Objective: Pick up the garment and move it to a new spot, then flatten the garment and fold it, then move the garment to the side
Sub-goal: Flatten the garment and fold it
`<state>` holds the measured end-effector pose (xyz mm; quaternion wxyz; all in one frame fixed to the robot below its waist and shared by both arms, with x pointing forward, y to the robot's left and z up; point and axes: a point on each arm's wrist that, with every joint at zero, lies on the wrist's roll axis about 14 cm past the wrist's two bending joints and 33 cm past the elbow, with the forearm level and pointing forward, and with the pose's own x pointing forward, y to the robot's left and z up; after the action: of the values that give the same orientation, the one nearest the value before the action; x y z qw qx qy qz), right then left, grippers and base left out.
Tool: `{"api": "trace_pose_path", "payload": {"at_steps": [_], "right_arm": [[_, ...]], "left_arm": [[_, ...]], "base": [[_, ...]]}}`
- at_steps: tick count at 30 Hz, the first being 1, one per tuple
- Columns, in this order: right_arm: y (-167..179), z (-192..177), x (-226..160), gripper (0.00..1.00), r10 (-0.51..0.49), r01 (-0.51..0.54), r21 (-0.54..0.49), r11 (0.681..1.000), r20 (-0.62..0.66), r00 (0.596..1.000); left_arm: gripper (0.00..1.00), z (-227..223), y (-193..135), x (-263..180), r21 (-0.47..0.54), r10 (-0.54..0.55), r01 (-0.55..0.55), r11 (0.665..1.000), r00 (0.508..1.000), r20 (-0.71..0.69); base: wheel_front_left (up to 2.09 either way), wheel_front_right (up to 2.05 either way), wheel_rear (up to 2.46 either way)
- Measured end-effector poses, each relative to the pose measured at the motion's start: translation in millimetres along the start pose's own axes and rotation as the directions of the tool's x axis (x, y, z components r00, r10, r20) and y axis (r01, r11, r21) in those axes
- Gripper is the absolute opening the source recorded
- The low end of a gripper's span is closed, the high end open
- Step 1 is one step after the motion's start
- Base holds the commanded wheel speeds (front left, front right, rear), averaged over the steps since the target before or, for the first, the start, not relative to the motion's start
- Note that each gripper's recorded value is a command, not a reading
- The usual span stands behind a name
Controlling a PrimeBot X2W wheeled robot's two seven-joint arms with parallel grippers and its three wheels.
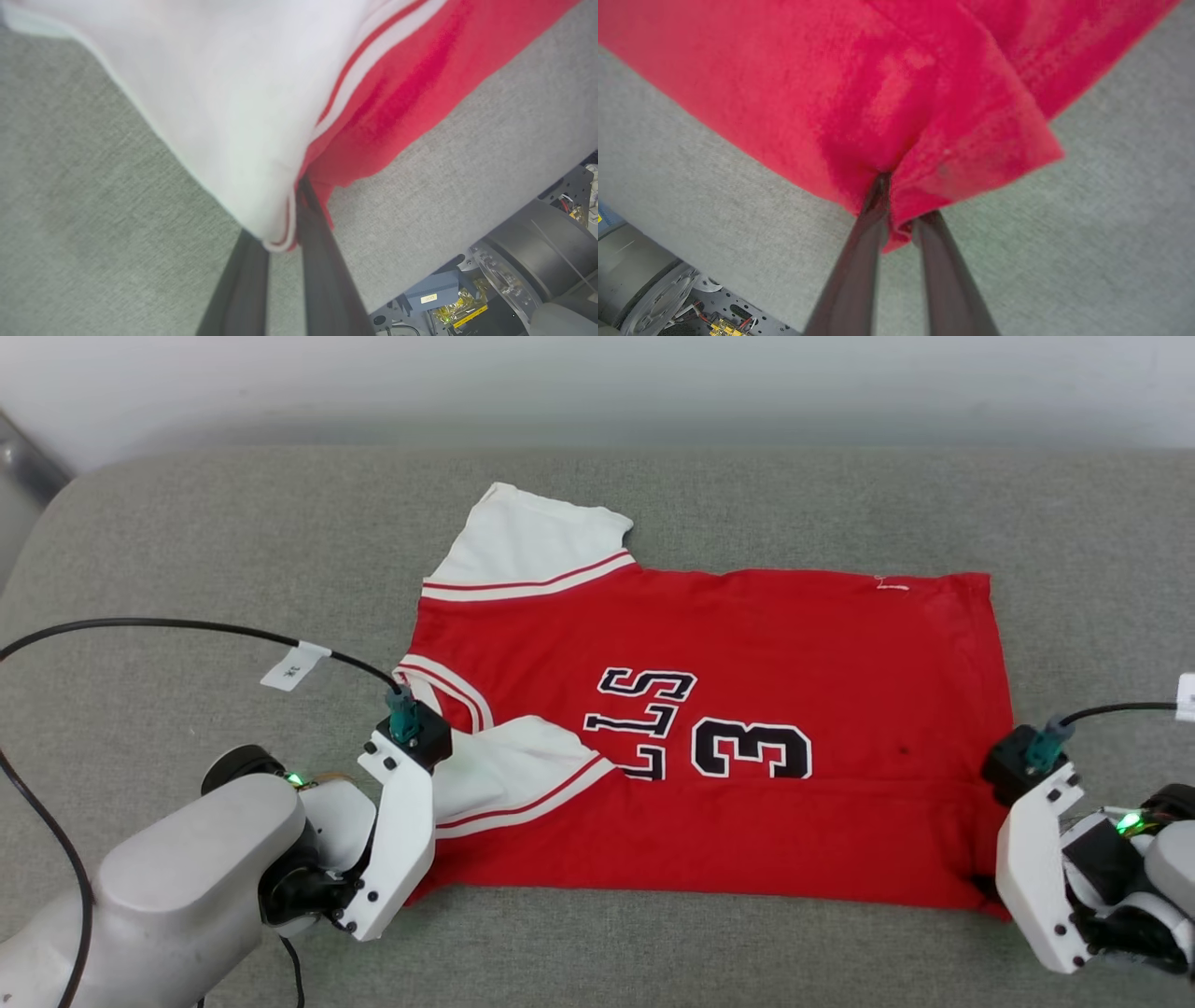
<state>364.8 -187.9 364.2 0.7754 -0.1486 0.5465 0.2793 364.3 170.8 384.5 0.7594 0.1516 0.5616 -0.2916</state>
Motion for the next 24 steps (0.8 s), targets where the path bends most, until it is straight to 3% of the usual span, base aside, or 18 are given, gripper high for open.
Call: {"api": "trace_pose_path", "payload": {"at_steps": [12,19,24], "right_arm": [[3.5,8.7,-57.8,0.0,-0.049,0.06,-0.052,0.997,0.192,0.98],[6.2,-21.7,-82.9,0.0,-0.054,0.059,-0.022,0.998,0.192,0.98],[7.7,-45.1,-77.0,0.0,-0.037,0.032,0.039,0.999,0.142,0.989]], "left_arm": [[0.0,-16.7,-15.3,-25.8,-0.005,0.005,-0.005,1.0,0.999,0.038],[0.0,-32.8,-35.0,-34.4,0.011,-0.028,0.028,1.0,0.999,0.043],[0.0,-47.9,-44.2,-23.9,0.0,-0.061,0.061,0.998,0.998,0.006]], "base": [[0.0,0.0,0.0],[0.0,0.0,0.0],[0.0,0.0,0.0]]}}
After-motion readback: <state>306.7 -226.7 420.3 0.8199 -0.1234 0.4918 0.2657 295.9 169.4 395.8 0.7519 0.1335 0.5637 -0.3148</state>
